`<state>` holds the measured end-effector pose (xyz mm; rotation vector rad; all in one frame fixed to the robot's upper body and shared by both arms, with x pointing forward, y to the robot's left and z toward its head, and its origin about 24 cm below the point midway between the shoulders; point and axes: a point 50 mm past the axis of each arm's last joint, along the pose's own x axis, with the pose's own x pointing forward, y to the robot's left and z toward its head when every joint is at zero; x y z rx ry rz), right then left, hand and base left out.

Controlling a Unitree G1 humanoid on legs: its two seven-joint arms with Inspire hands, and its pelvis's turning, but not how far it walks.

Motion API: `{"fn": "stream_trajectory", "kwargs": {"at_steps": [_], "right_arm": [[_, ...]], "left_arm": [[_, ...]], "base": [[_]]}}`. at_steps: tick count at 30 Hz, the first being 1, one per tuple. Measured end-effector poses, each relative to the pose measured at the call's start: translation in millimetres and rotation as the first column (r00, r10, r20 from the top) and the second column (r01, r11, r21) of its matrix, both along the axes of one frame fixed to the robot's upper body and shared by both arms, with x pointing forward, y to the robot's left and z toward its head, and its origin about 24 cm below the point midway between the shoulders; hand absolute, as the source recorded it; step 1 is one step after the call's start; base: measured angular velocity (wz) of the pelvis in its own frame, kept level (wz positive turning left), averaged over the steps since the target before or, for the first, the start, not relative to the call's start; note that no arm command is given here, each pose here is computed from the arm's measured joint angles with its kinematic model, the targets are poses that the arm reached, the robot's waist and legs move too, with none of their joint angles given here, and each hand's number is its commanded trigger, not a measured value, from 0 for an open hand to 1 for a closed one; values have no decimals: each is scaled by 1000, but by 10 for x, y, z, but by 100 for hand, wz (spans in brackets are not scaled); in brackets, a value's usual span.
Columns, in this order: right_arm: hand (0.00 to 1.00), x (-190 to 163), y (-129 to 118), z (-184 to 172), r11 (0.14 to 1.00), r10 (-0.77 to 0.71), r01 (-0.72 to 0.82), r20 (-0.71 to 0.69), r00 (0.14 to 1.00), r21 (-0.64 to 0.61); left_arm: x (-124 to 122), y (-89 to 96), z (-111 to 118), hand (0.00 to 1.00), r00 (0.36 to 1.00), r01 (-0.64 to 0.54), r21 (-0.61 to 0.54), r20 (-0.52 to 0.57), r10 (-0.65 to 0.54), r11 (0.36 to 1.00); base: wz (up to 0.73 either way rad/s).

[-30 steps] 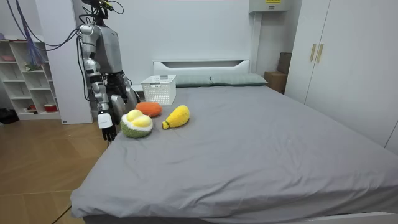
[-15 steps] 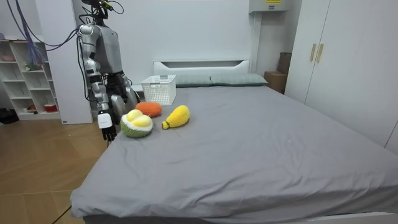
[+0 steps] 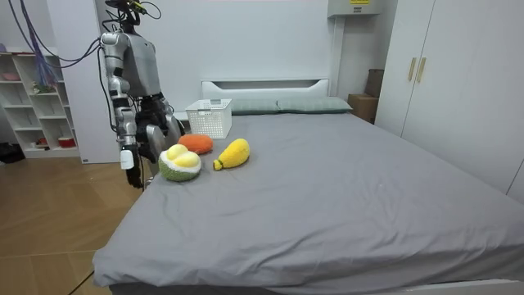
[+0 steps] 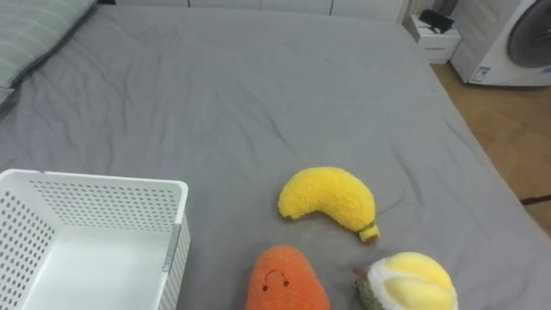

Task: Collect toys from the bed

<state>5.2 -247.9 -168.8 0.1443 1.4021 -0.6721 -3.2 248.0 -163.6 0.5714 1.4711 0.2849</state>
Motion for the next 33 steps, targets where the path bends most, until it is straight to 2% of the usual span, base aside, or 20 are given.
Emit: {"fn": "stream_trajectory", "kwargs": {"at_steps": [6,10,12,20,22,26,33], "right_arm": [[0,49,-256,81,993,-45,45,2,999,-109],[0,399,-510,224,969,-29,52,96,995,-240],[0,494,-557,272,957,2,35,125,992,-287],[0,1031,-631,524,904,130,0,274,953,-427],[0,1287,-645,713,865,223,-16,356,907,-501],[0,1548,-612,940,802,360,-44,422,832,-596],[0,1812,-501,1246,763,461,-21,521,718,-646]], "left_arm": [[-36,109,34,0,1000,-29,30,3,29,999],[-38,133,42,0,999,-38,36,5,38,999],[-25,167,54,0,999,-34,46,11,34,998],[8,165,59,0,999,-26,67,25,25,997],[13,150,55,0,1000,-13,63,22,12,998],[28,150,57,0,1000,-11,63,30,9,998],[25,151,58,0,1000,-11,64,30,9,998]], "base": [[-6],[-15],[5],[-2],[-10],[-1],[0]]}}
